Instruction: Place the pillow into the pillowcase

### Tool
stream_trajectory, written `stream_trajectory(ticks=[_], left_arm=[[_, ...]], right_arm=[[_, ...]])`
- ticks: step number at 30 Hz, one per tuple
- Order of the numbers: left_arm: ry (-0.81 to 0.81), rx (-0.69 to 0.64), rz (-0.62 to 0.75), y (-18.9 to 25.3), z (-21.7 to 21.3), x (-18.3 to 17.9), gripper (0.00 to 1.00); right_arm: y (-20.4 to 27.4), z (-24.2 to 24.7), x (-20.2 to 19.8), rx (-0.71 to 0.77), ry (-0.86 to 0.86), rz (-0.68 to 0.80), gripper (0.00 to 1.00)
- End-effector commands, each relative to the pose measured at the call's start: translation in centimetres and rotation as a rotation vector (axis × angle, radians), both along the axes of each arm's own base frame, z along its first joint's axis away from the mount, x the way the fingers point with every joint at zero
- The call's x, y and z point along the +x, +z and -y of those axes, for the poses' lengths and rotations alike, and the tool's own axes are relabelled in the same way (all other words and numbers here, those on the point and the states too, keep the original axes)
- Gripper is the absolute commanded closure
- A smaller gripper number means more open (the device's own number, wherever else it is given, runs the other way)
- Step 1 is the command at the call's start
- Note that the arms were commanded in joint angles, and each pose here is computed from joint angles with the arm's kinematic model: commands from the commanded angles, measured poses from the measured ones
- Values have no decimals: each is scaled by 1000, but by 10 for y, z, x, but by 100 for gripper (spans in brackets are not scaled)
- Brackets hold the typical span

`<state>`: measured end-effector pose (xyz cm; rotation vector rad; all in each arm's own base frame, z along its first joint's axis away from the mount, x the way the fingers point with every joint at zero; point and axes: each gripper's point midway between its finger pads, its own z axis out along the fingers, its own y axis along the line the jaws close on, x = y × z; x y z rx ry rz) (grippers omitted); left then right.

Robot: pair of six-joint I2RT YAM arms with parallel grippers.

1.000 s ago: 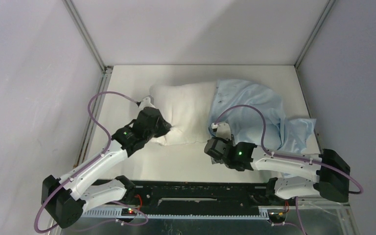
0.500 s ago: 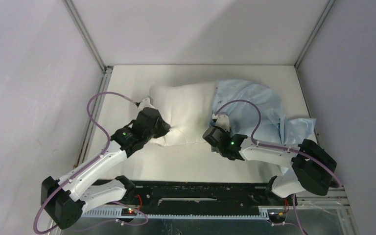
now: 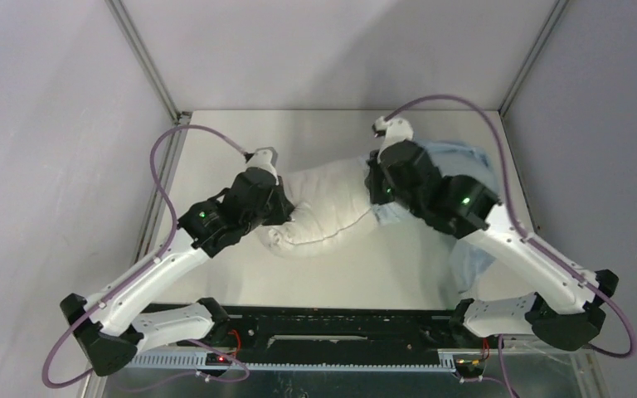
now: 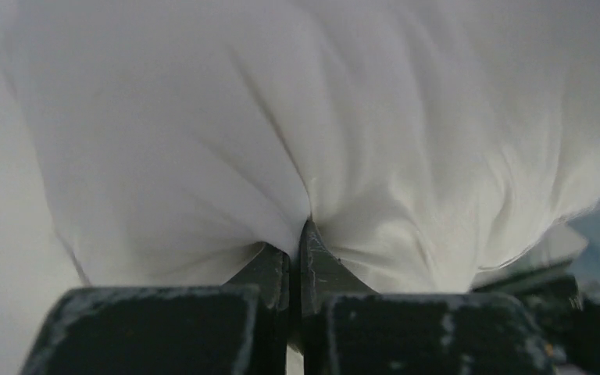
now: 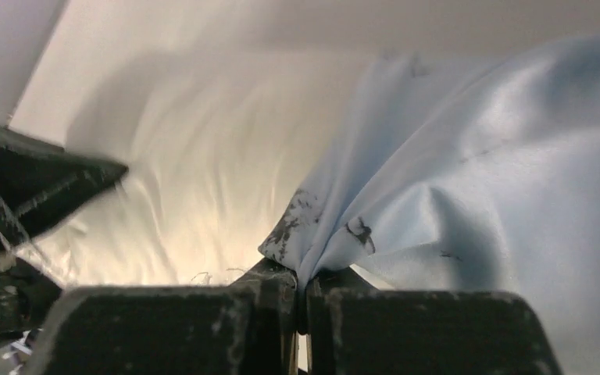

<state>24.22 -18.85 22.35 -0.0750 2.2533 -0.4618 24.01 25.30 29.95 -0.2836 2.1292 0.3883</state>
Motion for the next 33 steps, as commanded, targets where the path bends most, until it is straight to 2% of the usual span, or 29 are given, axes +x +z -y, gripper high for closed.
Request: stream_trajectory(ticks=[1,5,6,7,8,9,11,12,14,15,16,21,26,28,29,30,31,33], left_arm=[[-303,-93,80,73,58,-41,100],[-394,-156,54,89,77,-64,100],[-414,-173,46,90,80,-68,96],[-425,-184,45,92,82,-71,89],[-425,-185,49,92,81,-71,77],[-419,-177,60,93,78,-70,69],[-396,-147,83,95,69,-67,36],[-392,-133,98,99,64,-66,26],[-371,-97,139,109,53,-63,7],[-373,-76,158,112,48,-62,2],[-377,-60,178,118,44,-62,0],[-419,67,207,115,40,-53,0],[-438,165,128,64,60,-38,0],[-410,181,109,45,64,-29,4],[-381,193,99,35,64,-23,10],[-346,198,87,27,63,-16,20],[-313,194,72,19,61,-9,34],[-231,165,44,6,54,7,68]], right_arm=[[73,-17,10,106,180,68,100],[47,-32,42,89,208,-27,100],[33,-39,50,81,211,-54,100],[19,-44,56,74,210,-85,100],[1,-49,62,59,201,-121,100],[-16,-53,67,45,194,-150,100],[-46,-63,71,48,197,-206,100],[-60,-65,74,48,193,-232,100],[-79,-67,79,45,176,-263,100],[-84,-67,80,41,170,-272,100],[-86,-68,81,41,168,-275,100],[-64,-69,86,70,154,-228,100],[-24,-62,91,79,128,-146,100],[-11,-62,88,77,133,-126,100],[-5,-62,86,73,135,-113,100],[2,-63,82,68,141,-99,100],[8,-64,78,61,147,-87,100],[21,-68,67,56,161,-62,100]])
